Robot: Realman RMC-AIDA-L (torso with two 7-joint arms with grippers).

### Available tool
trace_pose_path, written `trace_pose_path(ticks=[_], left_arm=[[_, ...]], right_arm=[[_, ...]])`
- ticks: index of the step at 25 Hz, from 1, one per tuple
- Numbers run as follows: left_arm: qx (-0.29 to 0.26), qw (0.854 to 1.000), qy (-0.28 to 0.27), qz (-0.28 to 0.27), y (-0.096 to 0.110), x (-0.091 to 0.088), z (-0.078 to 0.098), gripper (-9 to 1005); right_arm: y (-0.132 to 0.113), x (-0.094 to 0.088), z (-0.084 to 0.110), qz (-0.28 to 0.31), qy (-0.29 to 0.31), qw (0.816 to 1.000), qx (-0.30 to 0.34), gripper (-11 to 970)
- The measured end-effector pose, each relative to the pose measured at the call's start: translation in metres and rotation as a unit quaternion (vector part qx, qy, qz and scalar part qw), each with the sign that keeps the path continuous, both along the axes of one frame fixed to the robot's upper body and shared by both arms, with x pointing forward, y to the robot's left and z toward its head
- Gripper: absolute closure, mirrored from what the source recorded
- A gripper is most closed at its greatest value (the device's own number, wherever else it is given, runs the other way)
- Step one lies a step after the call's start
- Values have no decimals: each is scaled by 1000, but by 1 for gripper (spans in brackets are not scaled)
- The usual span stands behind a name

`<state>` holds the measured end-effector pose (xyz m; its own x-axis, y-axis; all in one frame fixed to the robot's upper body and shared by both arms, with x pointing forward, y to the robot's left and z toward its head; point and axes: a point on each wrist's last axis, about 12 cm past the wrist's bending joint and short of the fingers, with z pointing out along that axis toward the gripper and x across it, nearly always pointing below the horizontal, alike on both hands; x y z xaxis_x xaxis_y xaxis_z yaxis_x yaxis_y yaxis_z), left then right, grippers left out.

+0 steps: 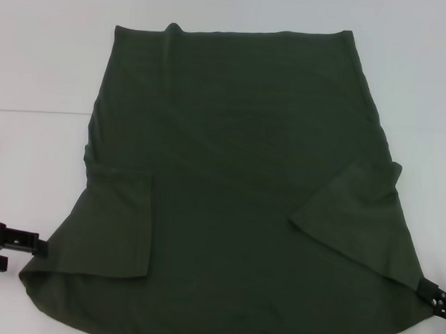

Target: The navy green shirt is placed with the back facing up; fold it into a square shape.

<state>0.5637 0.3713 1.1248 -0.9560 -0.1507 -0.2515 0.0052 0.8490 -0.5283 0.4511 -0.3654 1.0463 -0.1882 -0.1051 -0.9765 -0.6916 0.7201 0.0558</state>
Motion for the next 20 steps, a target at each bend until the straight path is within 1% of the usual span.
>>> trace_pose_path(ticks=[7, 14, 20], left_arm=[[12, 1000, 1, 0, -1, 1, -5, 95], [12, 1000, 2, 2, -2, 1, -12, 95], [15, 1000, -1, 6, -2, 2, -13, 95]], right_arm=[[1, 0, -1, 1, 1, 1000, 1, 13], [3, 0, -1, 1, 1, 1000, 3, 14], [4, 2, -1, 2, -1, 1000, 3, 13]])
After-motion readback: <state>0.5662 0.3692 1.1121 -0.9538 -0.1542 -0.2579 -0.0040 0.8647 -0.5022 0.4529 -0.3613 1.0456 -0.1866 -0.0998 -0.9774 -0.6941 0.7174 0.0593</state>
